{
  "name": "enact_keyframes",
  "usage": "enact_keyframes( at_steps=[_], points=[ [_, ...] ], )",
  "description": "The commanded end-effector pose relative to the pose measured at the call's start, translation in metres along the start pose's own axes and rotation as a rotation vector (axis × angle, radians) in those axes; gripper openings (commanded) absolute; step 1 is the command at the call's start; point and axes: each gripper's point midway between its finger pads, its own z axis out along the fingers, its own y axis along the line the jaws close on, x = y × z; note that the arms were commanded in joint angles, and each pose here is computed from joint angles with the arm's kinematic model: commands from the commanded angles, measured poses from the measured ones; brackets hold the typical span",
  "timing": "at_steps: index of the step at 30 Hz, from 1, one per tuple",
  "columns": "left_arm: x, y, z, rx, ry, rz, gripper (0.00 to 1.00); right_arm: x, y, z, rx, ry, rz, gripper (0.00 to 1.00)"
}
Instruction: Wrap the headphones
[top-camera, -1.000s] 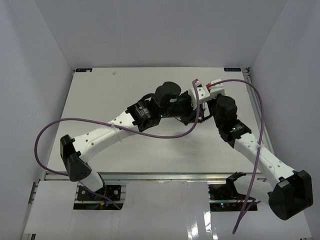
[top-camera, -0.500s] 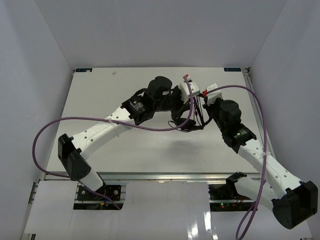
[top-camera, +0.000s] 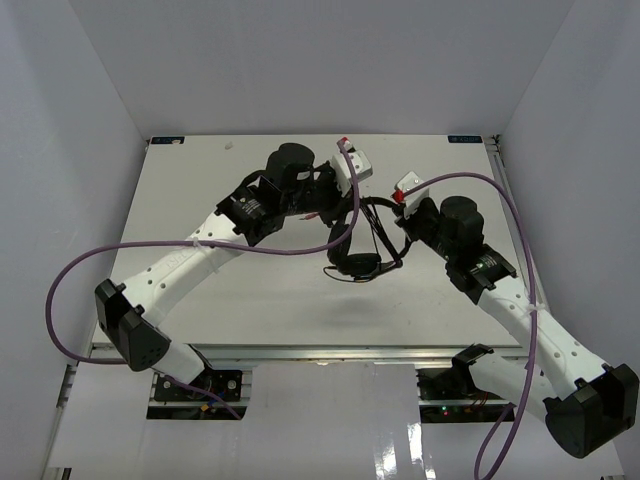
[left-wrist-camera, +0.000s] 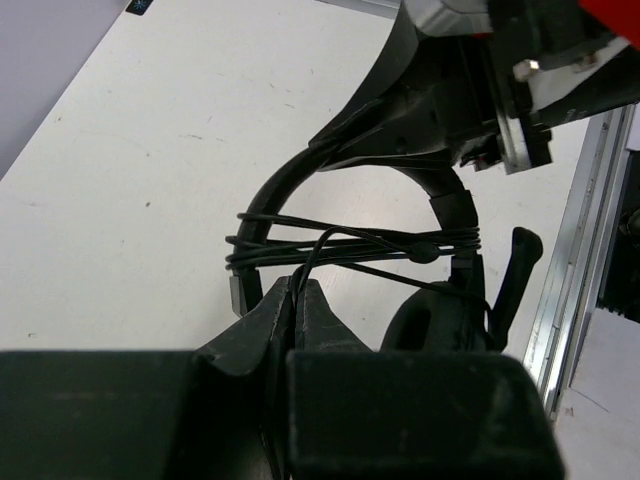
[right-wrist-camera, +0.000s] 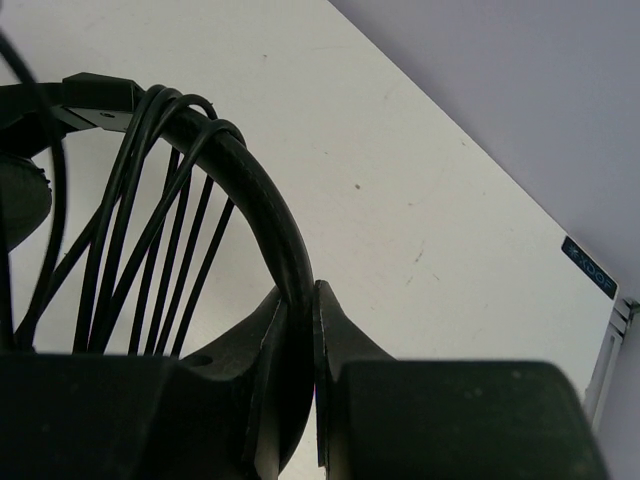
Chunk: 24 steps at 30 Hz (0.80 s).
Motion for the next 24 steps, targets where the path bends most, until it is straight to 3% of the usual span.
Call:
enact_keyframes(
  at_steps=[1, 17, 19, 24],
  points=[
    [-0.027, 0.037, -0.025, -0.12, -0.095, 0.056, 0.03, -0.01, 0.023, -0.008, -0.15, -0.028, -0.069, 0.08],
    [0.03, 0.078, -0.036, -0.217, -0.091, 0.043, 0.02, -0.034, 0.047, -0.021, -0.315, -0.089, -0.053, 0.08],
    [0.034, 0.083, -0.038, -0.238, -0.119, 0.048, 0.05, -0.04, 0.048, -0.023, -0.329, -0.099, -0.045, 0.08],
    [0.06, 0.086, -0.039, -0.244, -0.157, 0.011, 0.23, -0.051, 0.055, -0.029, -0.38, -0.117, 0.002, 0.08]
  ],
)
